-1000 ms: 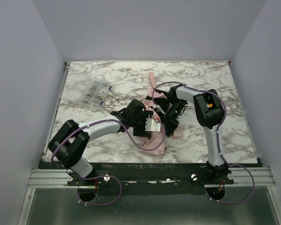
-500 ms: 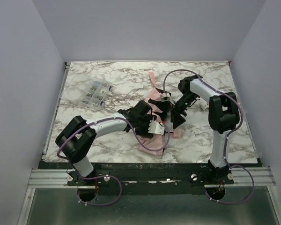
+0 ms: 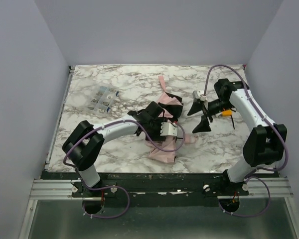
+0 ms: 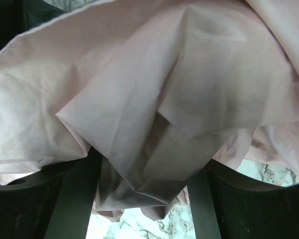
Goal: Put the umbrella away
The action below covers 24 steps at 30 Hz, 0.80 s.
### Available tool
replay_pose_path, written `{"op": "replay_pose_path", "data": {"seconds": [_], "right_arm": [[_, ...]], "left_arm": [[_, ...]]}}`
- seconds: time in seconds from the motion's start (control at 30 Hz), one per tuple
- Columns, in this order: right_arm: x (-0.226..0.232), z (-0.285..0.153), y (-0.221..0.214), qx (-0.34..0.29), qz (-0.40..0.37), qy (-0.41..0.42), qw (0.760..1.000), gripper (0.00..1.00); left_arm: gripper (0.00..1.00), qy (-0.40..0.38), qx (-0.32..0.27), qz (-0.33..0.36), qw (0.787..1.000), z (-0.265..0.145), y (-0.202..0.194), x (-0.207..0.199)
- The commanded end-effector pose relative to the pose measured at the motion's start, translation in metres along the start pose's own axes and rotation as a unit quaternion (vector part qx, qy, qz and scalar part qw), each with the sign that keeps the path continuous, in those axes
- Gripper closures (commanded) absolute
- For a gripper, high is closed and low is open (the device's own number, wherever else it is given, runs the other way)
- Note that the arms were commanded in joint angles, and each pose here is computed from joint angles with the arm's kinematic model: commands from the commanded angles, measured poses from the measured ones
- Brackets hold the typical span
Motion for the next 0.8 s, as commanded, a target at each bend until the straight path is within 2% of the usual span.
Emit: {"op": "replay_pose_path", "data": {"seconds": [0.0, 0.2, 0.4, 0.53, 0.77], "right_arm": [[0.017, 0.024, -0.004, -0.104, -0.1, 0.023, 0.989, 0.0], [0.025, 0.03, -0.004, -0.125, -0.128, 0.01, 0.984, 0.01], [0.016, 0.051, -0.011, -0.039, -0.106, -0.05, 0.992, 0.0], [0.026, 0.075, -0.015, -0.002, -0.127, -0.036, 0.991, 0.0], [0.032, 0.094, -0.014, 0.003, -0.138, -0.039, 0.99, 0.0]], "left_arm": [[0.36, -0.02, -0.001, -0.097, 0.995, -0.005, 0.011, 0.003], [0.36, -0.037, 0.017, -0.207, 0.978, -0.001, 0.021, 0.004], [0.37, -0.051, 0.033, -0.3, 0.952, 0.015, 0.017, -0.006], [0.37, -0.041, 0.003, -0.339, 0.94, 0.025, 0.017, -0.013], [0.36, -0.003, -0.078, -0.372, 0.925, 0.037, 0.017, -0.017]]}}
Point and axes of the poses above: each gripper's point midway between its finger pads, its own z axis out along the fingers, its own x axis along the line the jaws close on, y = z × x, the point moved 8 cm from there along -z, back along the fingers, and after that the axes turned 1 degree about -z, right-handed, at the moved point
